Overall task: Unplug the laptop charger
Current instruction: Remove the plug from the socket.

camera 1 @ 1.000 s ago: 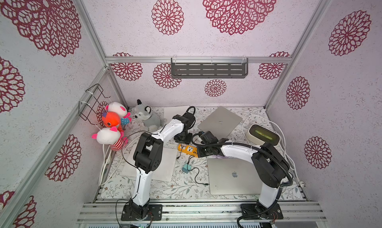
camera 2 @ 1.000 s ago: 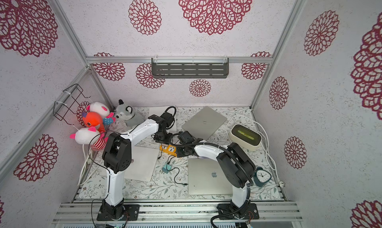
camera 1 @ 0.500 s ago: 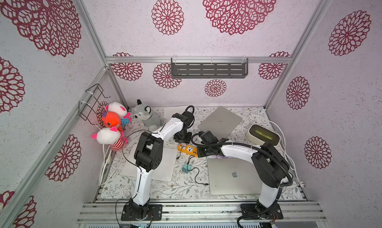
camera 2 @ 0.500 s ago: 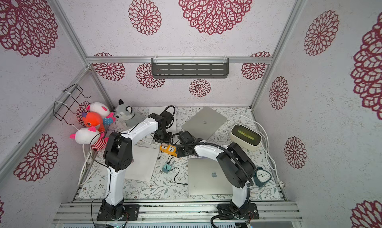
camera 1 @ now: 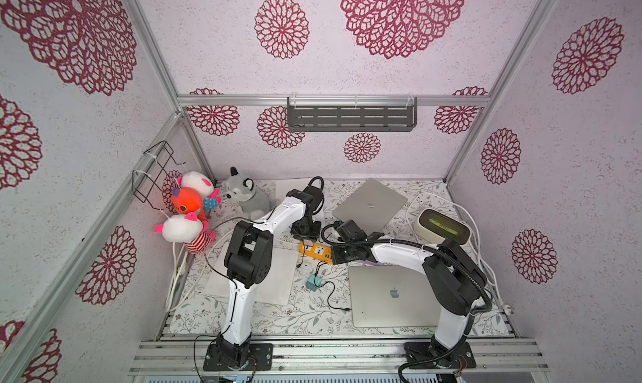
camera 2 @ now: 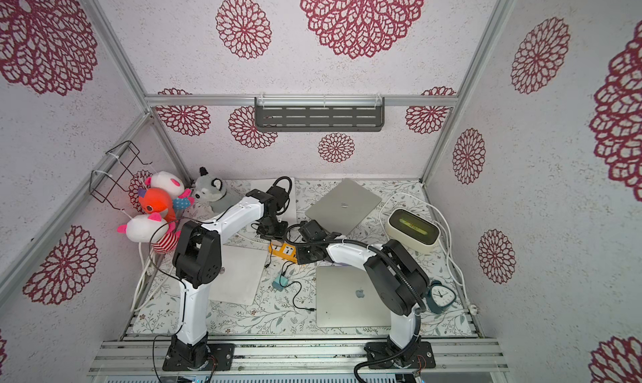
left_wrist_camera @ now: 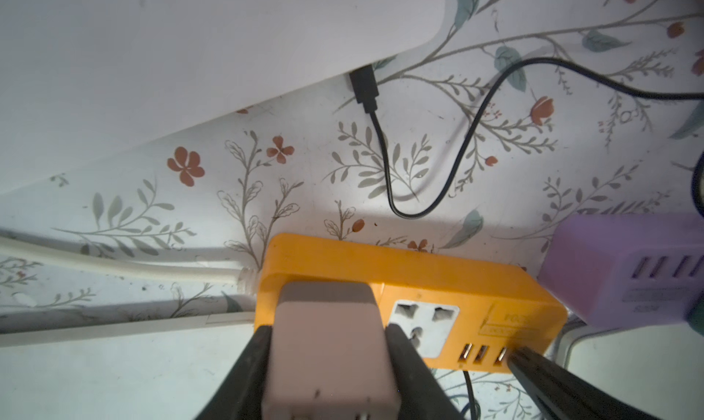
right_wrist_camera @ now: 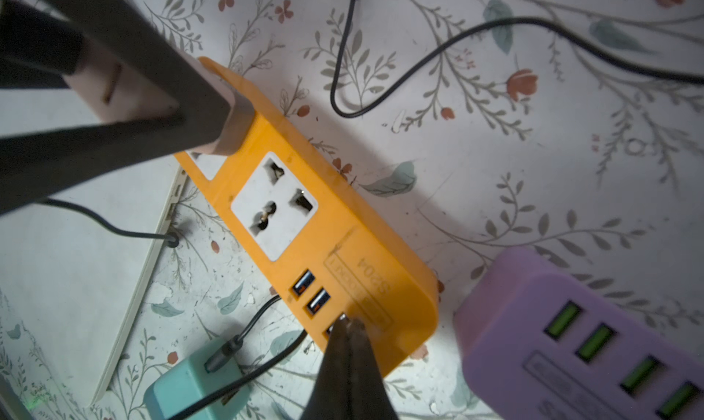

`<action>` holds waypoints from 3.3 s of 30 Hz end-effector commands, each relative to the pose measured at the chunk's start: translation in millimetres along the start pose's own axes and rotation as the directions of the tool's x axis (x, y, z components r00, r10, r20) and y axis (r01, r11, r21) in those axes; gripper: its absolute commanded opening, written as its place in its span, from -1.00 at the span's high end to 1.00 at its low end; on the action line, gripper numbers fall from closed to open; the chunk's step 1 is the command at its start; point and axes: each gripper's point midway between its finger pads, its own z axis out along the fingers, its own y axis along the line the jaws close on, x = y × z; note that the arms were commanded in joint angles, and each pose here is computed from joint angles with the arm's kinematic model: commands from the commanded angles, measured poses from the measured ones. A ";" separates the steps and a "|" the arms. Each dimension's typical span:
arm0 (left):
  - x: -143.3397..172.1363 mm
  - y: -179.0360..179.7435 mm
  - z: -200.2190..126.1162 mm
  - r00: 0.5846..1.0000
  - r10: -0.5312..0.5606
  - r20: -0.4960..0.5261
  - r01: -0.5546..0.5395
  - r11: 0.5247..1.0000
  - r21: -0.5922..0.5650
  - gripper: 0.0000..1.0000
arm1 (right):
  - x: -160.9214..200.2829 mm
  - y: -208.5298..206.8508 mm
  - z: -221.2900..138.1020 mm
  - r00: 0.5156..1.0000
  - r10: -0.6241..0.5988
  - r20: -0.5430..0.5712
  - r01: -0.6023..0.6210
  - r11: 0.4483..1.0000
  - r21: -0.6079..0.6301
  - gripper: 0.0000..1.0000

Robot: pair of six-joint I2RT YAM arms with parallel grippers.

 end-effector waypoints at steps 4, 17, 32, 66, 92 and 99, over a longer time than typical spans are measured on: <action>-1.7 -49.7 -6.1 1.000 -0.003 0.008 0.002 0.980 0.200 0.35 | 59.8 -25.0 30.7 0.980 0.022 -0.197 -0.008 0.997 0.073 0.87; 0.1 -29.3 -14.1 0.999 0.049 0.010 -0.050 0.999 0.021 0.36 | 66.0 -29.2 32.9 0.975 0.036 -0.221 -0.017 0.996 0.087 0.88; -6.2 -30.6 -20.5 1.000 -0.011 0.020 0.009 0.993 0.121 0.37 | 69.9 -31.3 36.4 0.968 0.046 -0.247 -0.025 0.996 0.089 0.88; -5.2 -17.9 -25.9 1.000 0.018 0.009 -0.018 1.000 -0.011 0.39 | 82.2 -36.5 44.3 0.950 0.065 -0.305 -0.035 0.994 0.104 0.89; -10.6 -32.1 -32.6 0.997 -0.070 0.030 0.063 0.977 0.206 0.42 | 83.5 -36.4 46.5 0.943 0.066 -0.325 -0.034 0.994 0.105 0.89; -3.4 -5.9 -28.3 0.999 -0.030 0.018 0.030 0.999 0.011 0.43 | 84.4 -36.3 46.9 0.942 0.067 -0.329 -0.035 0.994 0.104 0.89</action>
